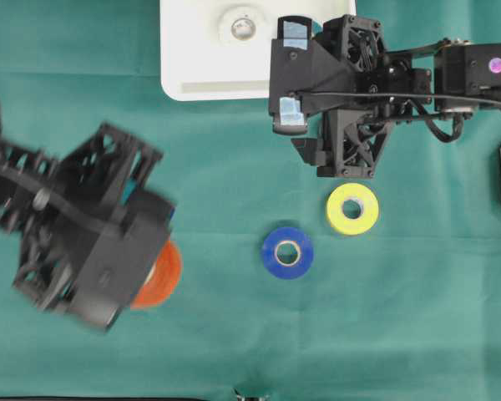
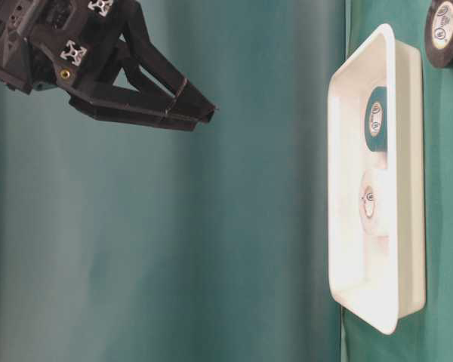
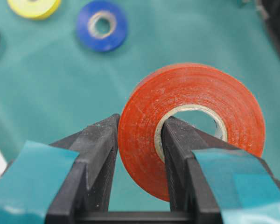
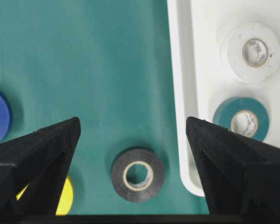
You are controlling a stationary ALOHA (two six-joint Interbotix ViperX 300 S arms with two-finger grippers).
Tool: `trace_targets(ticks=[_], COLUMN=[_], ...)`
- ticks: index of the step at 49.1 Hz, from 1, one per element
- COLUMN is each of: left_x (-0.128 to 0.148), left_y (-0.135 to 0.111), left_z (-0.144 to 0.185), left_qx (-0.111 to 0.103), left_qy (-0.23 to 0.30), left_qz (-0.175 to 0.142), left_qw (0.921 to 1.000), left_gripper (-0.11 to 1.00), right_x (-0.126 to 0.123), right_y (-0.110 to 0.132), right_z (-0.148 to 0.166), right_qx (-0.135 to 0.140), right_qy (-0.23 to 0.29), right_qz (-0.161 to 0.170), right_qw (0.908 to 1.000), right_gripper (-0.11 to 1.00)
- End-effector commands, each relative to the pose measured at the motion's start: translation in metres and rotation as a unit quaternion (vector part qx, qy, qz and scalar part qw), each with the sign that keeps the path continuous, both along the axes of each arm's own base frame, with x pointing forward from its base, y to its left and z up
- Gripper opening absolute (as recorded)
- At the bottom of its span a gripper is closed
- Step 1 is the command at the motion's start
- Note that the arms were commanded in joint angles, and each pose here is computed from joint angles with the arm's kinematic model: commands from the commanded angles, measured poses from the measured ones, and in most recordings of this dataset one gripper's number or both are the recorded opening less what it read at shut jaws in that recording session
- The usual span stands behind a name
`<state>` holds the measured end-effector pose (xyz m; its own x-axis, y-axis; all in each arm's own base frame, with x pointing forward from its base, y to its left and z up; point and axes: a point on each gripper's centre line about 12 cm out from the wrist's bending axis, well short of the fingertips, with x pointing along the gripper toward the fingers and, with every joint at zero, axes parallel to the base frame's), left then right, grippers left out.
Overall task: Pick up the tape from a random location and place it into the white case.
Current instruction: 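Lift the orange tape roll and carry it toward the white tray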
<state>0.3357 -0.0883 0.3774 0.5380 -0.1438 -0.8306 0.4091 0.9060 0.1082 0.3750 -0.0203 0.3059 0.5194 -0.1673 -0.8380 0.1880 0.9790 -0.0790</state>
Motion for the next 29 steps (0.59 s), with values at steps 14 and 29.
trace_targets(ticks=[14,29], left_x=[0.004,-0.008], left_y=[0.102,0.174], left_z=[0.003,0.002], left_qx=[0.003,0.020], left_qy=[-0.007,-0.005], left_qz=[0.145,0.228], left_qw=[0.9895,0.9735], left_gripper=[0.24,0.24], right_x=[-0.002,-0.002], right_y=[0.002,0.003], right_z=[0.009,0.009], right_qx=[0.001,0.001], right_qy=[-0.012,-0.011], right_qz=[0.003,0.003], right_qw=[0.9999,0.9999], right_gripper=[0.90,0.90])
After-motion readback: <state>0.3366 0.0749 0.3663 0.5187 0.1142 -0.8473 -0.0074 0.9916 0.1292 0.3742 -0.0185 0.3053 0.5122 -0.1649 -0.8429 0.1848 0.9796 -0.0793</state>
